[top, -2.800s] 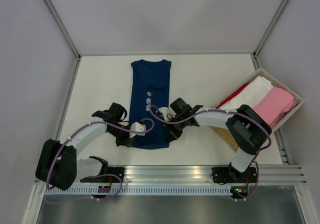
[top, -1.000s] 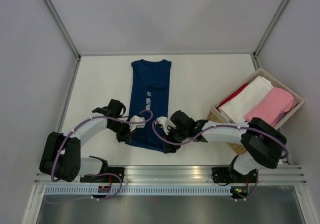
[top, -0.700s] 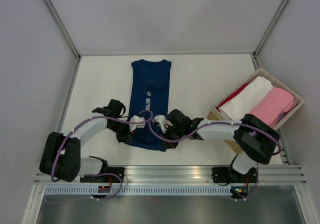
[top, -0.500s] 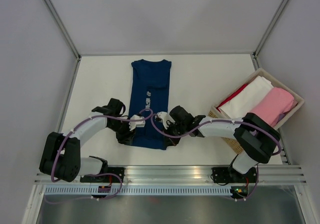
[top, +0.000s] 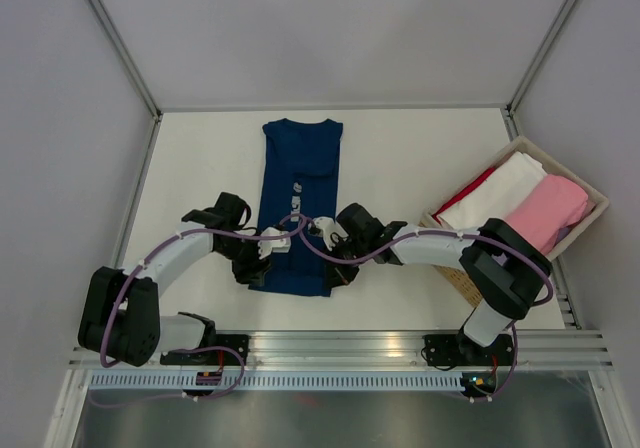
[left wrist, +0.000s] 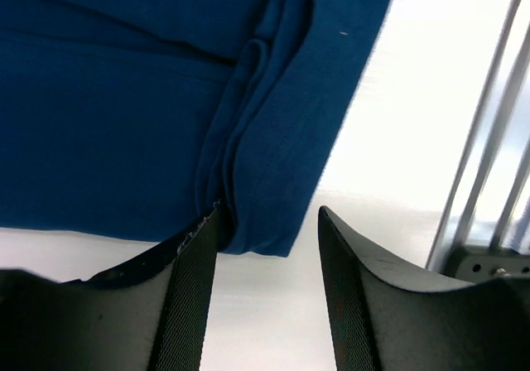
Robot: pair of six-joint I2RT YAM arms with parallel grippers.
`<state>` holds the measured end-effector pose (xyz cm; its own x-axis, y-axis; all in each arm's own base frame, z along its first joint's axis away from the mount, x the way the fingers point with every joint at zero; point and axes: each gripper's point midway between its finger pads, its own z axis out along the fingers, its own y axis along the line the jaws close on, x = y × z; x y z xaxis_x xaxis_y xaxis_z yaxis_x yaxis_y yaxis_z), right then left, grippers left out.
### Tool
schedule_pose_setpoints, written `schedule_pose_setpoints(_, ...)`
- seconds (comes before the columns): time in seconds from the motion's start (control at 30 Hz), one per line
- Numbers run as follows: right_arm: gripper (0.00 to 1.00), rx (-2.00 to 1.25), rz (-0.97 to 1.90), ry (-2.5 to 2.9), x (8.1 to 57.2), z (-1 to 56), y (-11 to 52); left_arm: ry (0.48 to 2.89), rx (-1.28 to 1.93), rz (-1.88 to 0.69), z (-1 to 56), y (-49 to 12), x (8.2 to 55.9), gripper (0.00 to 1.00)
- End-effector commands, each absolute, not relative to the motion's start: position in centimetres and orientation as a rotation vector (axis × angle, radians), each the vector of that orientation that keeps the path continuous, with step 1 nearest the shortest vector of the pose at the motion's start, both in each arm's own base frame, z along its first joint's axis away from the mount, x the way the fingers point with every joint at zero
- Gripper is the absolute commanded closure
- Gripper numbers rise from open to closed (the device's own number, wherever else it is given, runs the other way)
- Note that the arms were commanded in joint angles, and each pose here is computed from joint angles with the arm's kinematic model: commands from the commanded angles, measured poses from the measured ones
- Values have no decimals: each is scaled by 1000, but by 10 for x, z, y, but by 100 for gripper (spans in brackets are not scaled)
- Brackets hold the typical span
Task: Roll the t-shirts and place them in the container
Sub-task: Roll the tshirt
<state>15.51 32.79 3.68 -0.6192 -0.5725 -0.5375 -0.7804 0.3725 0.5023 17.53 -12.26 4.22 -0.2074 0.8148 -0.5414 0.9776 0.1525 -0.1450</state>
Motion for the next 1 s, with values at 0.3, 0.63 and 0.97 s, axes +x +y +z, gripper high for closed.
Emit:
schedule_pose_setpoints(0.3,99,-1205,1093,2366,164,38,331,2092,1637,-583,29,-125,196,50)
schedule_pose_setpoints(0.63,98,-1199,1081,2383,167,36,330,2043,1764,-594,21,-117,178,97)
schedule_pose_setpoints(0.97,99,-1235,1047,2383,175,44,326,2142,1632,-514,21,-100,189,98)
